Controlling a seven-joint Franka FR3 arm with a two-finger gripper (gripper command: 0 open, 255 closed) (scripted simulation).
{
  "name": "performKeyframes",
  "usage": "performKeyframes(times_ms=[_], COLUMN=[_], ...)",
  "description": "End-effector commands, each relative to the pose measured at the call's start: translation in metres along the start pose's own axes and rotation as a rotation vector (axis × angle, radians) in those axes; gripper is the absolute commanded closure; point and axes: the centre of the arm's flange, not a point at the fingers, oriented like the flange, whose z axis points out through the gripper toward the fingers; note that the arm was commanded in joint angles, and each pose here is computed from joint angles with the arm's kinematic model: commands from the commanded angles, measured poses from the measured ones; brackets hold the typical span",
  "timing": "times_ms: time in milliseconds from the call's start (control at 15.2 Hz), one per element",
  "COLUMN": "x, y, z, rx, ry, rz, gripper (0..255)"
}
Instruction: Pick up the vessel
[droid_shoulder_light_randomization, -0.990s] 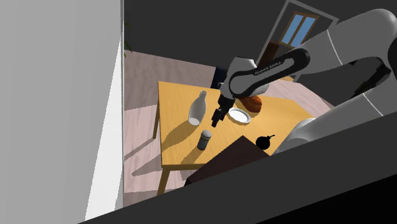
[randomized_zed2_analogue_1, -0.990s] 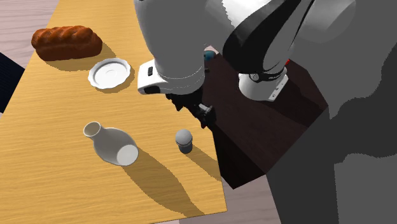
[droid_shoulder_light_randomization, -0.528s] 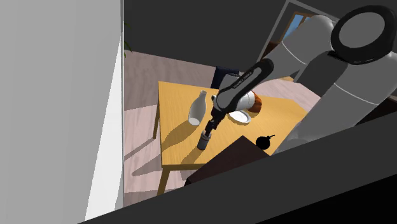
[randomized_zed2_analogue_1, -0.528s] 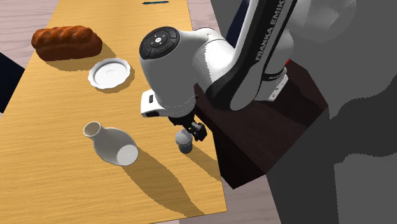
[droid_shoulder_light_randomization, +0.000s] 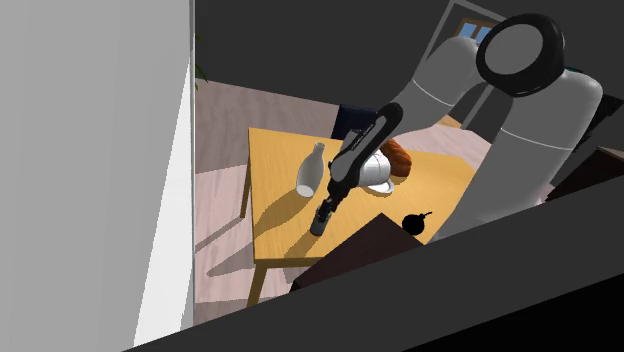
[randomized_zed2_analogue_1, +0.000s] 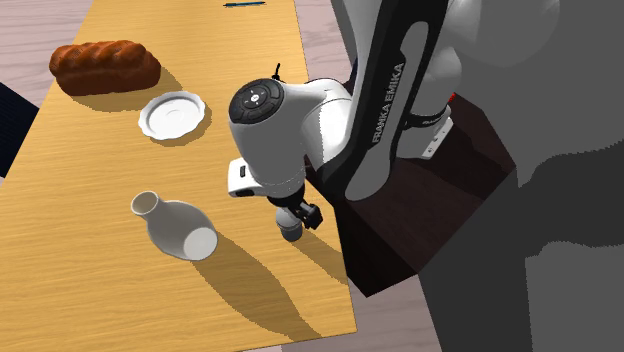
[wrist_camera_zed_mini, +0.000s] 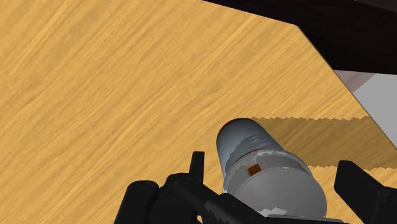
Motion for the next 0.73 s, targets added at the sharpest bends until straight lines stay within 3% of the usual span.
performKeyframes(times_ms=[0, 66, 660], x=[-0.0006, -0.0008, -0.0005], y=[-0.0002, 0.0001, -0.0002], z=[0.0039, 0.0039, 0.0039], rx=[0.000, 0.000, 0.000], ry=[0.000, 0.000, 0.000], rz=[0.000, 0.000, 0.000], gripper=[0, 255, 255])
